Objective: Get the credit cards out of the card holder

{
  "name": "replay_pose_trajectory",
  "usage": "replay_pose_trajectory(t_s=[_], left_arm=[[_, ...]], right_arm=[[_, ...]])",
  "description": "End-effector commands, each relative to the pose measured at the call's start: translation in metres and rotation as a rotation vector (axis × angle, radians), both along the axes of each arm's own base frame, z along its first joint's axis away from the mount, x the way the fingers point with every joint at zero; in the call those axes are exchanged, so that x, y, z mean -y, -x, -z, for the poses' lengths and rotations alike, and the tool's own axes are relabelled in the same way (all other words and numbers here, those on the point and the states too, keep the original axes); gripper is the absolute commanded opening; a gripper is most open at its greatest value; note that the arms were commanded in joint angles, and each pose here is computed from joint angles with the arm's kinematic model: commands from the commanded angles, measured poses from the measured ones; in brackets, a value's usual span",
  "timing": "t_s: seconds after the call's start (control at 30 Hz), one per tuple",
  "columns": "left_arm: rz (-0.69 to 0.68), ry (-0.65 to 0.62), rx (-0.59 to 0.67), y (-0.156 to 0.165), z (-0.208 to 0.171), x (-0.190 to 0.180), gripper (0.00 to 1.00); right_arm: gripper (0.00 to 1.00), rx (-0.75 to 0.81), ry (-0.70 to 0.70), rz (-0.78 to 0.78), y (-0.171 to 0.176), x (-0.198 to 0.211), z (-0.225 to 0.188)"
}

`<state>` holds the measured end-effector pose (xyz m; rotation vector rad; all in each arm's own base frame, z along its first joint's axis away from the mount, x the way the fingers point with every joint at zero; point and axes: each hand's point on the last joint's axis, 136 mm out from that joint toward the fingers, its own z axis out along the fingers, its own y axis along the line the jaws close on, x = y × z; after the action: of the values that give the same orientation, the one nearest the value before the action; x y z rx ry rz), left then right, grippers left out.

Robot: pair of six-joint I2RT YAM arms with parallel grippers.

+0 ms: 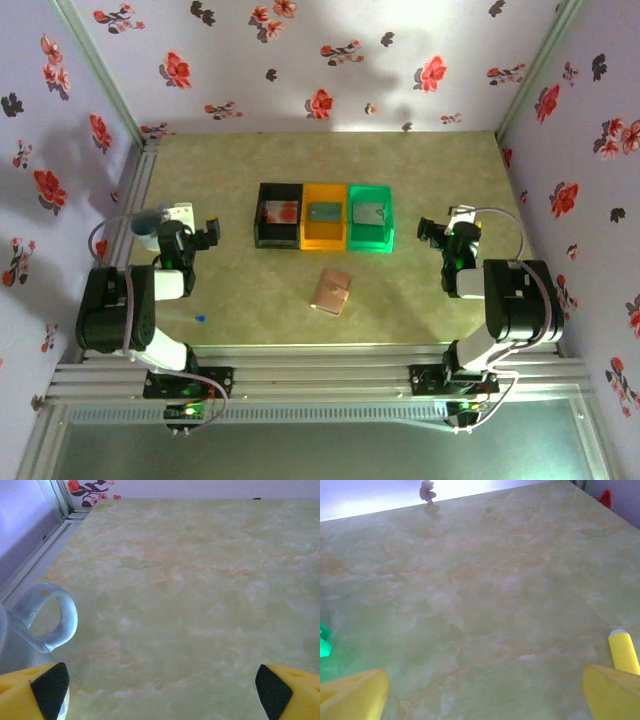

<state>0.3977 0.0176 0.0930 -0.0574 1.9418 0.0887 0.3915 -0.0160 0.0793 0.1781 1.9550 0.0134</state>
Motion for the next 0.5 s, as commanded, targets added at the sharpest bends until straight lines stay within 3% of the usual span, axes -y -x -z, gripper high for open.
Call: replay_pose_trajectory(t_s=[0.0,0.47], left_arm=[[0.008,-0.012,0.008,-0.0003,-0.0007,0.0012,1.00],[0.008,-0.012,0.009,-0.0006,-0.0010,0.0012,1.00]], right_arm=[[0.99,0.021,0.003,-0.014,-0.0062,-0.0006,-0.0074],[0.99,0.018,0.002,-0.013,-0.0064,-0.0004,-0.0068]])
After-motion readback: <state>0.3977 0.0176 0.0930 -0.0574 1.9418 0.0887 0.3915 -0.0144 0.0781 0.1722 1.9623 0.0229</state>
